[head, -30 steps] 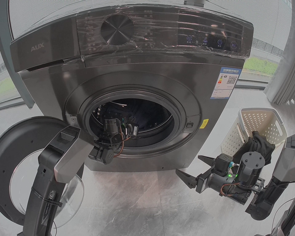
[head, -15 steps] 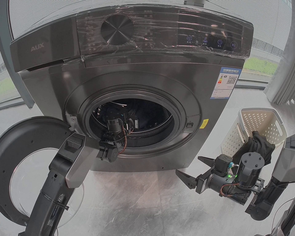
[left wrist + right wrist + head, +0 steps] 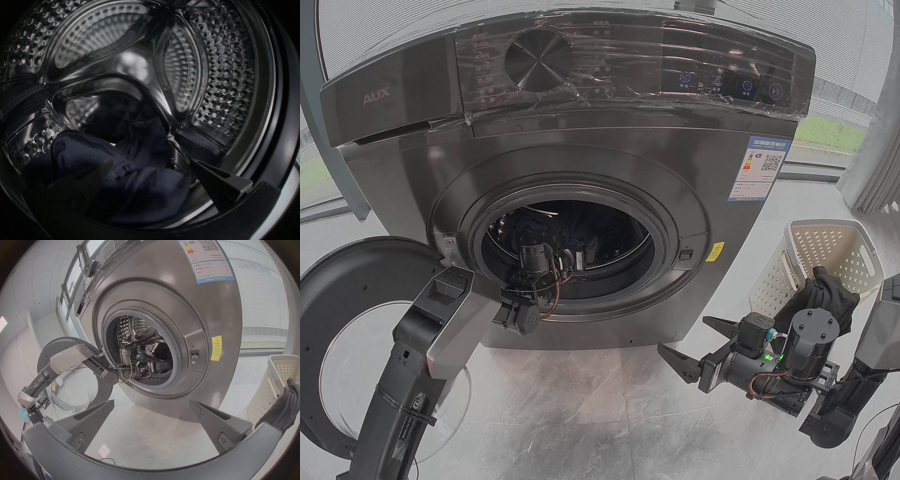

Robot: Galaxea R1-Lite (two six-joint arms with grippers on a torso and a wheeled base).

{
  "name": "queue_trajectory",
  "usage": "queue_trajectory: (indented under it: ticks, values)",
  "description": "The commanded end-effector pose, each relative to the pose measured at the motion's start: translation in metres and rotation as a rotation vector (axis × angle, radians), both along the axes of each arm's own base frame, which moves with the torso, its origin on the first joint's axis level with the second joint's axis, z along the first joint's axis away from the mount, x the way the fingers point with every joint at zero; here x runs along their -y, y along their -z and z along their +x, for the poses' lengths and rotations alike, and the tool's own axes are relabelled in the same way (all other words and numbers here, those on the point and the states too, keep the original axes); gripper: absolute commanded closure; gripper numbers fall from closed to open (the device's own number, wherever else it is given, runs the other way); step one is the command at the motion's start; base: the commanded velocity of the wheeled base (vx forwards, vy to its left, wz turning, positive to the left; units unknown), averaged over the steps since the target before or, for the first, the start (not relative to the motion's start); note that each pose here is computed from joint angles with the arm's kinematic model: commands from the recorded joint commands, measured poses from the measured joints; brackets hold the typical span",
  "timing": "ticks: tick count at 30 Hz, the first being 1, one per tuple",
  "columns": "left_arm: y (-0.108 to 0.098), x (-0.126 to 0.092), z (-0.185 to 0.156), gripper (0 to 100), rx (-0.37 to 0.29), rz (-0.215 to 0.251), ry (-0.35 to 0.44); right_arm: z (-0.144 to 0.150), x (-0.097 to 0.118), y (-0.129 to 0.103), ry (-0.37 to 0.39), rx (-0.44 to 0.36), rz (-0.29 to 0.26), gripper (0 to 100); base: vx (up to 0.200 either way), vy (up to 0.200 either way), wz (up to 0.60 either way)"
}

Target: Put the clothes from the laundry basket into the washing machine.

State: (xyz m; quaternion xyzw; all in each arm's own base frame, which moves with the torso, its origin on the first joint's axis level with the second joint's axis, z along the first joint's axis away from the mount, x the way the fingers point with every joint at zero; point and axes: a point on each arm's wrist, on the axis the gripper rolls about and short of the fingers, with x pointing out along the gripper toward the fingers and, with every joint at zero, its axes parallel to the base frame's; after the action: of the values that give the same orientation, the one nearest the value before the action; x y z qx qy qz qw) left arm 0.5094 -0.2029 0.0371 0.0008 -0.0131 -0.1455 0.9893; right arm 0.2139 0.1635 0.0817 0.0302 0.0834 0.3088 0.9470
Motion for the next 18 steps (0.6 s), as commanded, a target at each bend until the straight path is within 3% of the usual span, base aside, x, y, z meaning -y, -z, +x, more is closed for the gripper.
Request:
queue_trajectory:
  ticks: [1, 13, 18]
  values:
    - [-0.010, 0.003, -0.029, 0, -0.074, 0.013, 0.037, -0.001, 0.001, -0.005, 0.000, 0.015, 0.011, 0, 0.000, 0.000, 0.00]
    - [-0.034, 0.017, -0.084, 0, -0.073, -0.009, 0.136, -0.002, 0.000, -0.005, -0.005, 0.017, 0.011, 0, 0.000, 0.000, 0.00]
    - [-0.035, 0.028, -0.104, 0, -0.075, -0.008, 0.175, 0.000, -0.001, -0.004, -0.004, 0.014, 0.010, 0, 0.000, 0.000, 0.00]
